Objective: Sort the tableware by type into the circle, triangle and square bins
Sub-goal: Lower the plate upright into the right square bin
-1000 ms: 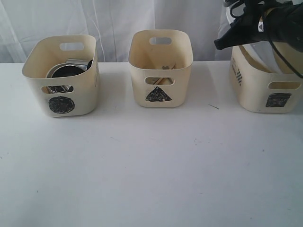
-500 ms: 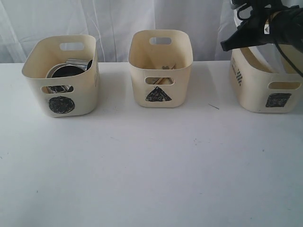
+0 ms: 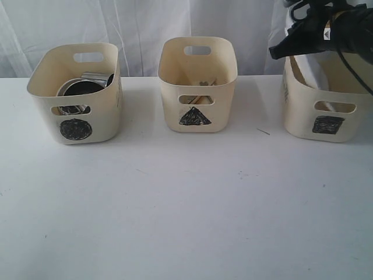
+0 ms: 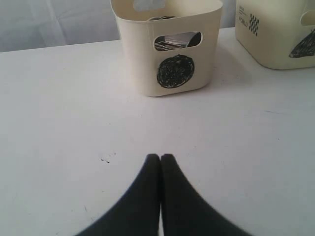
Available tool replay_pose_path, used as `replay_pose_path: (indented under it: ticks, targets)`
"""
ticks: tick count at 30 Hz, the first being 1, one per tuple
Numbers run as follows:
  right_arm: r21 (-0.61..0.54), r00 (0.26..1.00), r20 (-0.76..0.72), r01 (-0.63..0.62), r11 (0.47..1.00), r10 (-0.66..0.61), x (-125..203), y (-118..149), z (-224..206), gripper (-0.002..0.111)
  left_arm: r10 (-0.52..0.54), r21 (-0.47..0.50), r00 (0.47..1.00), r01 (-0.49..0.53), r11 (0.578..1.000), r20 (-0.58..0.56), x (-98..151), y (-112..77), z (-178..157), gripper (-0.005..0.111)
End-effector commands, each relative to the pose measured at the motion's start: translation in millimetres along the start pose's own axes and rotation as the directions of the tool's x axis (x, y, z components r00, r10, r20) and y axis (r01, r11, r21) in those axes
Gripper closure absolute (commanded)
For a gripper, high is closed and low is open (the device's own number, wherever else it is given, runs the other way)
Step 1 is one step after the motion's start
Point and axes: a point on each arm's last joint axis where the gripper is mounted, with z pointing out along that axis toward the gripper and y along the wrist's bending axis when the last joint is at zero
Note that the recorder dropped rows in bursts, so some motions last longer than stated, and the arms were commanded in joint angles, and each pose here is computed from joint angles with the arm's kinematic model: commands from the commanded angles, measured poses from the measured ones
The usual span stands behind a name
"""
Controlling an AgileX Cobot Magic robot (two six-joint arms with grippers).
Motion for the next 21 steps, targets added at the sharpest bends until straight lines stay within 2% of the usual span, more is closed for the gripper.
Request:
replay_pose_path:
  ticks: [1,12,17,21]
  targets:
    - [0.014,0.999,0.039,0.001,1.000,-0.001,-7.4,-7.1,-3.9,0.087,-0.011,-0.002,1.000,0.011,1.000,0.001,1.0,0.0,0.1,0.107]
    - [0.014,0.999,0.050,-0.023,1.000,0.022,-9.8,-7.7,-5.9,0.087,-0.011,-0.002,1.000,0.011,1.000,0.001,1.0,0.0,0.1,0.107]
    - [0.032,0.997,0.076,-0.033,0.999,0.030,-21.5,-12.9,-19.4,0.087,-0.011,-0.002,1.000,0.011,1.000,0.001,1.0,0.0,0.1,0.107]
    - [0.057,0.999,0.039,-0.034,0.998,0.032,-22.1,-16.1,-35.5,0.088,-0.011,-0.002,1.000,0.011,1.000,0.001,1.0,0.0,0.1,0.107]
